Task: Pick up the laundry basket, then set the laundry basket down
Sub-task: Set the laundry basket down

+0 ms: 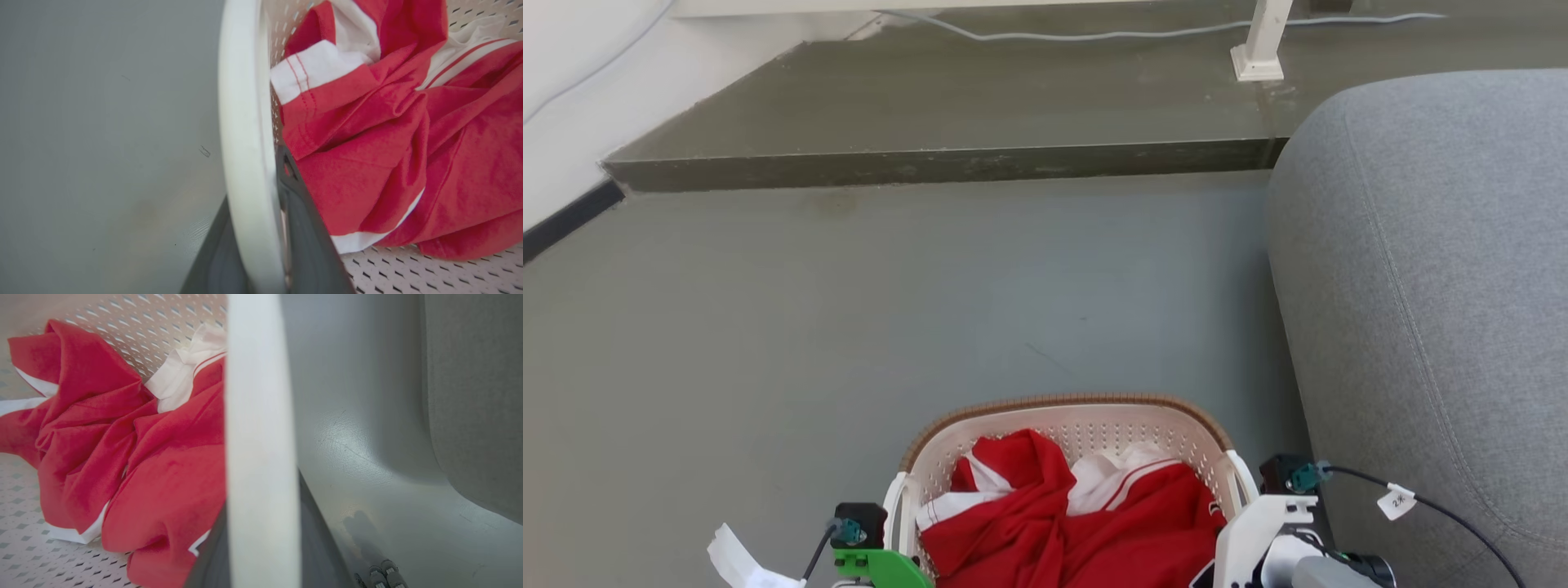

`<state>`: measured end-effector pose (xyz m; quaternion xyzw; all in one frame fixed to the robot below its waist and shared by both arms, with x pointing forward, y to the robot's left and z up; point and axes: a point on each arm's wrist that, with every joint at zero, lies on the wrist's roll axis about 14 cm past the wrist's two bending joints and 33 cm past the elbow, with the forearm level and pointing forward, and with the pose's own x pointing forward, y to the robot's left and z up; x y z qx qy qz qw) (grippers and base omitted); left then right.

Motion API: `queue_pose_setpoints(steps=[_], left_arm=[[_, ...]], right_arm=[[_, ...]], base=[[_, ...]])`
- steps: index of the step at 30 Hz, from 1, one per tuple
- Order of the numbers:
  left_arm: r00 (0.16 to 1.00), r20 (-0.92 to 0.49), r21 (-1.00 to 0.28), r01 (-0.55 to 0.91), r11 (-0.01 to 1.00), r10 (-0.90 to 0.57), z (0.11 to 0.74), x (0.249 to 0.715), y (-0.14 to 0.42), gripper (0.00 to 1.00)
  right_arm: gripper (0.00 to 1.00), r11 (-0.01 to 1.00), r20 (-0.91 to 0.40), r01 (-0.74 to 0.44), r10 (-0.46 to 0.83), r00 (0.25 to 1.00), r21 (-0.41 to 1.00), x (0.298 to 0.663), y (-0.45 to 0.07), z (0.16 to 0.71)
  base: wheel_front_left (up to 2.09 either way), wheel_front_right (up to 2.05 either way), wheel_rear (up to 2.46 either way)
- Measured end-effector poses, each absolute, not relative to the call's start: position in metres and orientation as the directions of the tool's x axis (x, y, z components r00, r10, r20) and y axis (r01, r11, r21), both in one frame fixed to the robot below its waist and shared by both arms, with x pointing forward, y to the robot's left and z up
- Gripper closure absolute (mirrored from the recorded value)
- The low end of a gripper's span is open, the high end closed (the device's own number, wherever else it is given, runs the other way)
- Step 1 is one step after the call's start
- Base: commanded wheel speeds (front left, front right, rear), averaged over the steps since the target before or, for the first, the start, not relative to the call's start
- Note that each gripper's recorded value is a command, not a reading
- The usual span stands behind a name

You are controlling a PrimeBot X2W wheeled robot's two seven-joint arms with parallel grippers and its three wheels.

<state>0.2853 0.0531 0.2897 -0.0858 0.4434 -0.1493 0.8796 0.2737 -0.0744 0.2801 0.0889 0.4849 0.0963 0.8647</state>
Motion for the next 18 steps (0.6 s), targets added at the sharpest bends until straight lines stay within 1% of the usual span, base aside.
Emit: queue_pose_setpoints(steps=[12,18], left_arm=[[0.579,-0.741,-0.276,0.199,0.940,-0.340,0.290,0.318,0.048,1.00],[0.605,-0.722,-0.267,0.203,0.942,-0.335,0.291,0.347,0.047,1.00]], right_arm=[[1.00,0.971,-0.805,-0.083,0.234,0.545,0.225,0.312,-0.079,0.282],[1.00,0.971,-0.777,-0.099,0.235,0.584,0.220,0.345,-0.080,0.287]], base=[[0.00,0.00,0.00],[0.00,0.00,0.00]])
